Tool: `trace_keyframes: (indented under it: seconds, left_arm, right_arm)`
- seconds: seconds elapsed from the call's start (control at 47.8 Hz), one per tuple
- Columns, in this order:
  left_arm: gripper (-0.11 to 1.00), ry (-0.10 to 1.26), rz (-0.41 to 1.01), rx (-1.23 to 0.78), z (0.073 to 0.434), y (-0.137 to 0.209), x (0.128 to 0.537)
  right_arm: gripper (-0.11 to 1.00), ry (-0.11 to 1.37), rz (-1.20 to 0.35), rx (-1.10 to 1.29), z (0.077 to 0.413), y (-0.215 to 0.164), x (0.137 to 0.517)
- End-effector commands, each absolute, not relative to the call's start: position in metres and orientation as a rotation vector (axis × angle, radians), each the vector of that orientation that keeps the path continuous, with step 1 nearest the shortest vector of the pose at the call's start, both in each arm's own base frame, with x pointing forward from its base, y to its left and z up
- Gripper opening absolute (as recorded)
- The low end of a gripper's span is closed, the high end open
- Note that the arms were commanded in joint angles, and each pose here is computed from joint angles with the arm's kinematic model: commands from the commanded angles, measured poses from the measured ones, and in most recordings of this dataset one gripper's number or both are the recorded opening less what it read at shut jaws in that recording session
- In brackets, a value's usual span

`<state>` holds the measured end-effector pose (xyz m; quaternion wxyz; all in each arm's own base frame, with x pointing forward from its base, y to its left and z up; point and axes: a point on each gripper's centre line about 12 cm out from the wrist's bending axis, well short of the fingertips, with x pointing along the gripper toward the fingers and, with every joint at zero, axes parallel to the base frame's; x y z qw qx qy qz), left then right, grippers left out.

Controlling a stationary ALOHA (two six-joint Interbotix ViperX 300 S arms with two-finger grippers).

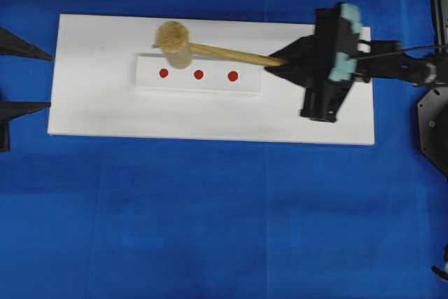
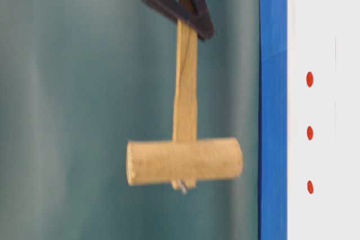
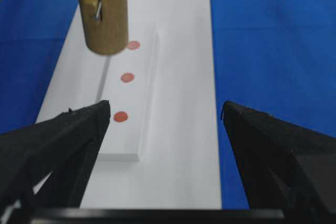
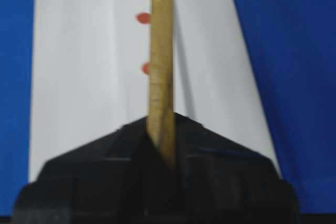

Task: Hit the mark with a hammer.
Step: 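Swing the mallet head down onto the middle red dot, then raise and strike the mallet head down on the red dots again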

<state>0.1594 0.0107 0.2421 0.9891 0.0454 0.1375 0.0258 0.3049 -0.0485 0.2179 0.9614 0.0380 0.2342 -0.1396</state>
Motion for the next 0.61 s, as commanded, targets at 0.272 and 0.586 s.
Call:
trace_keyframes:
  seconds: [0.272,0.586]
  left_arm:
    - [0.85,0.275,0.055,0.091,0.244,0.011,0.161]
    - [0.85,0.275,0.055,0.091,0.244,0.011,0.161]
  right_arm:
    - [0.02,0.431,-0.290,0.076,0.230,-0.048,0.300]
    - [0.02,0.693,-0.309,0.147,0.149,-0.046,0.300]
